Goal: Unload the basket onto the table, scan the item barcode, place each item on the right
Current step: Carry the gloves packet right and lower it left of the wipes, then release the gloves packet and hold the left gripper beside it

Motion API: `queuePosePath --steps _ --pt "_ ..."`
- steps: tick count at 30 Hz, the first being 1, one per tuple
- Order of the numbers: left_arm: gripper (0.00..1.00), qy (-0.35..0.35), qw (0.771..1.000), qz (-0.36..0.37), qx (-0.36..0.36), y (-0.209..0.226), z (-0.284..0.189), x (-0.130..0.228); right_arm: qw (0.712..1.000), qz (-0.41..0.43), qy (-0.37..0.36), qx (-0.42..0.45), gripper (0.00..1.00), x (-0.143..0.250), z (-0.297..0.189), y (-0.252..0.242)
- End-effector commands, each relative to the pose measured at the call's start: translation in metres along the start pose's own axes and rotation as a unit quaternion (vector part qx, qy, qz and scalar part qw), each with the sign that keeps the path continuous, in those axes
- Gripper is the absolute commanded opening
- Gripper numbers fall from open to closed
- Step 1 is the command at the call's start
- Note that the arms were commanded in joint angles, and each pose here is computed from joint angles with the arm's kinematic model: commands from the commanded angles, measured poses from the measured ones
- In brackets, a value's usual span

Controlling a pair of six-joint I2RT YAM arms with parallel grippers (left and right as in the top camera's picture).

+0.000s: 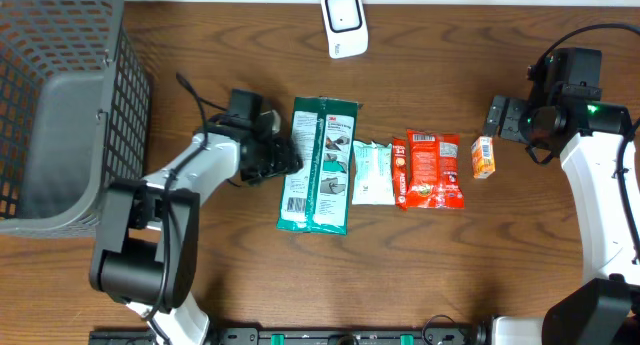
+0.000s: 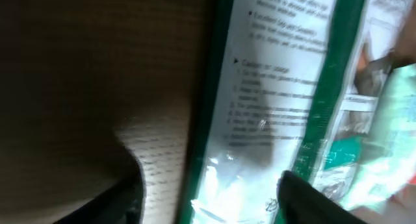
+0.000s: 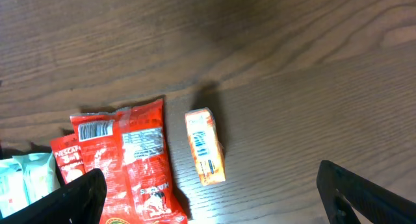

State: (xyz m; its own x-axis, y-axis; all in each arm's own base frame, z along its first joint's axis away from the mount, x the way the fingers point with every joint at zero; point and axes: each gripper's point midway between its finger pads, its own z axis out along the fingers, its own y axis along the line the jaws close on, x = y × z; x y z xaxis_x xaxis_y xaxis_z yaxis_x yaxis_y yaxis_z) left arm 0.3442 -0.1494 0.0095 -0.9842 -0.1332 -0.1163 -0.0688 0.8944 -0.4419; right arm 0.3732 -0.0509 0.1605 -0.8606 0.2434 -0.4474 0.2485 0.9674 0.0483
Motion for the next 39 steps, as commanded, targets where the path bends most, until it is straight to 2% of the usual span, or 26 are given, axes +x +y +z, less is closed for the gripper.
queuePosePath --steps 1,3,6,11,15,21,25,31,34,39 --pt "0.51 -0.008 0.996 0.02 -0.083 0.023 0.006 0.006 1.0 0.01 -0.007 0.0 0.99 -0.005 -0.004 -0.002" --pt "0.44 0.0 0.996 0.027 -0.082 0.018 0.008 0.011 1.0 0.01 -0.007 0.0 0.99 -0.005 -0.004 -0.002" --pt "0.41 0.02 0.996 0.032 -0.087 0.013 0.011 0.024 1.0 0.01 -0.007 0.0 0.99 -0.005 -0.004 -0.002" --pt "0.4 0.051 0.995 0.026 -0.082 0.006 0.013 0.042 1.0 0.01 -0.007 0.0 0.99 -0.005 -0.004 -0.002" --pt "0.4 0.074 0.996 0.022 -0.049 -0.005 0.014 0.052 1.0 0.01 -0.007 0.0 0.99 -0.005 -0.004 -0.002" --pt "0.41 0.07 0.996 0.023 -0.045 -0.008 0.009 0.051 1.0 0.01 -0.007 0.0 0.99 -0.005 -0.004 -0.002" --pt "0.5 0.035 0.995 0.022 -0.093 0.003 -0.007 0.041 1.0 0.01 -0.007 0.0 0.99 -0.004 -0.004 -0.002" --pt "0.6 -0.043 0.99 0.039 -0.129 0.0 -0.058 0.025 1.0 0.01 -0.007 0.0 0.99 -0.005 -0.004 -0.002" --pt "0.65 -0.092 0.983 0.043 -0.152 0.002 -0.091 0.018 1.0 0.01 -0.007 0.0 0.99 -0.005 -0.004 -0.002" --pt "0.73 -0.151 0.96 0.027 -0.235 0.029 -0.13 0.01 1.0 0.01 -0.007 0.0 0.99 -0.005 -0.004 -0.002"
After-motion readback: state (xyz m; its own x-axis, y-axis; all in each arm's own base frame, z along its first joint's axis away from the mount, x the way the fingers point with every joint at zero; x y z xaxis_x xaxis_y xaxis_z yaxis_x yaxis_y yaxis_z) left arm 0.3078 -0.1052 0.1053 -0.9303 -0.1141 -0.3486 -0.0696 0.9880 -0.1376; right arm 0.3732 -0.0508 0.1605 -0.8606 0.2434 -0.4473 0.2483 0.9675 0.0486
